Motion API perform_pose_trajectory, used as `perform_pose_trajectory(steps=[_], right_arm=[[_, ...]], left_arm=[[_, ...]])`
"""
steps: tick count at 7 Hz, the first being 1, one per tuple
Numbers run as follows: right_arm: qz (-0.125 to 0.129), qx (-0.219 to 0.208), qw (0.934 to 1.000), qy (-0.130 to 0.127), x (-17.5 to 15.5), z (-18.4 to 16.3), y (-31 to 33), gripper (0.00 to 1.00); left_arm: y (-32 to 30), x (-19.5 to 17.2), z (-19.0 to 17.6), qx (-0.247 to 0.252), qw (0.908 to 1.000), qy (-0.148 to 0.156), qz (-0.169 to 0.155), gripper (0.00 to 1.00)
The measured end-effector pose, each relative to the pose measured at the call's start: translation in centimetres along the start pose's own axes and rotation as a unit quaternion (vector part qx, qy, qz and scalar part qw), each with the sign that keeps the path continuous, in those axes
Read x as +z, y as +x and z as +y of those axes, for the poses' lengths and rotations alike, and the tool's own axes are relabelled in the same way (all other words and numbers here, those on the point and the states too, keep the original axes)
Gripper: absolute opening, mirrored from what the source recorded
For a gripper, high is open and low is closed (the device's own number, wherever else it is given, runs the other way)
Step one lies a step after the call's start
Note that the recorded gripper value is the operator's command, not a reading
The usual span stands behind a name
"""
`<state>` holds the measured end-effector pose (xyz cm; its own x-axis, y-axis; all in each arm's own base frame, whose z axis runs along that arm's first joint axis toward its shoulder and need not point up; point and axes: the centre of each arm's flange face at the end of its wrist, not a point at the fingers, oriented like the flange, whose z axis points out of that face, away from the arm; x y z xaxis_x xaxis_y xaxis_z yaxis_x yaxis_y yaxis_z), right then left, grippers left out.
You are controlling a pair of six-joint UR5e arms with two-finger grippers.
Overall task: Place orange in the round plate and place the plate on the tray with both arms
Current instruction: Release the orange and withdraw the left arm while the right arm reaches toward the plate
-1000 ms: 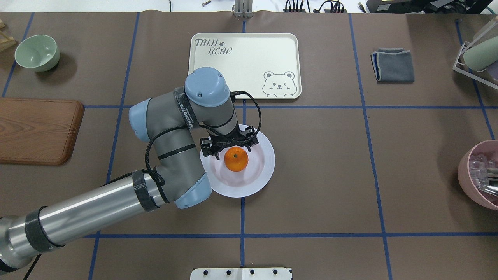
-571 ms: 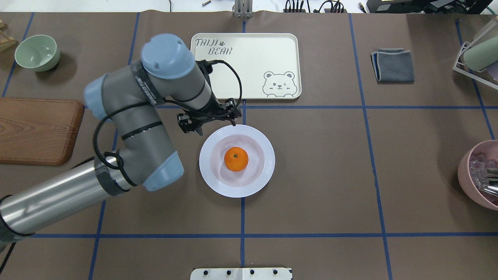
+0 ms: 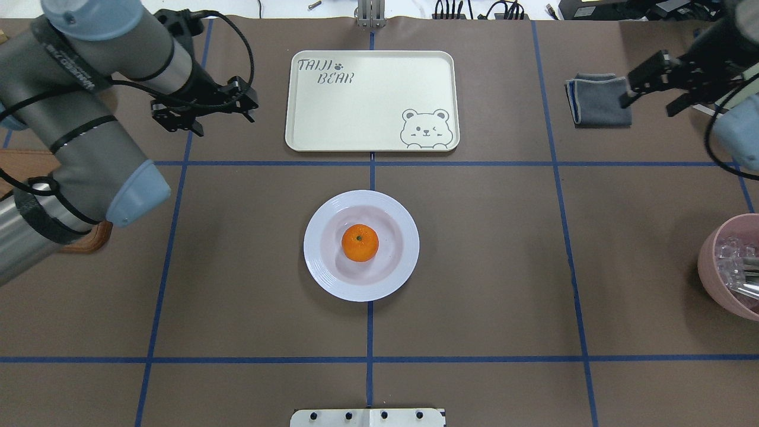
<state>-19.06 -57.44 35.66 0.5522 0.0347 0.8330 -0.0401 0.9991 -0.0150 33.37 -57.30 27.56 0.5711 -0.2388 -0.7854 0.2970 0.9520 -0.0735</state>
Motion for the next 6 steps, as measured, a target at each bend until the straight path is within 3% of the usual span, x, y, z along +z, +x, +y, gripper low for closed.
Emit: perform_pose_trajectory(steps=[1,3,6], right_arm=[[-0.014,0.018,0.9994,0.026,3.3,1.4,-5.3,1.00],[-0.087,0.079,0.9899,0.079,9.4,6.3,-12.3,1.00],[-0.216,0.120,0.9619,0.116,16.6,13.8,-15.3,1.00]], left_arm=[[-4.4,-0.9,-2.9,-0.014,0.9996,0.017,-0.017,0.98],[-12.2,-3.6,-7.4,0.019,0.9978,0.046,-0.043,0.98],[-16.5,-5.1,-9.7,0.052,0.9950,0.059,-0.061,0.98]])
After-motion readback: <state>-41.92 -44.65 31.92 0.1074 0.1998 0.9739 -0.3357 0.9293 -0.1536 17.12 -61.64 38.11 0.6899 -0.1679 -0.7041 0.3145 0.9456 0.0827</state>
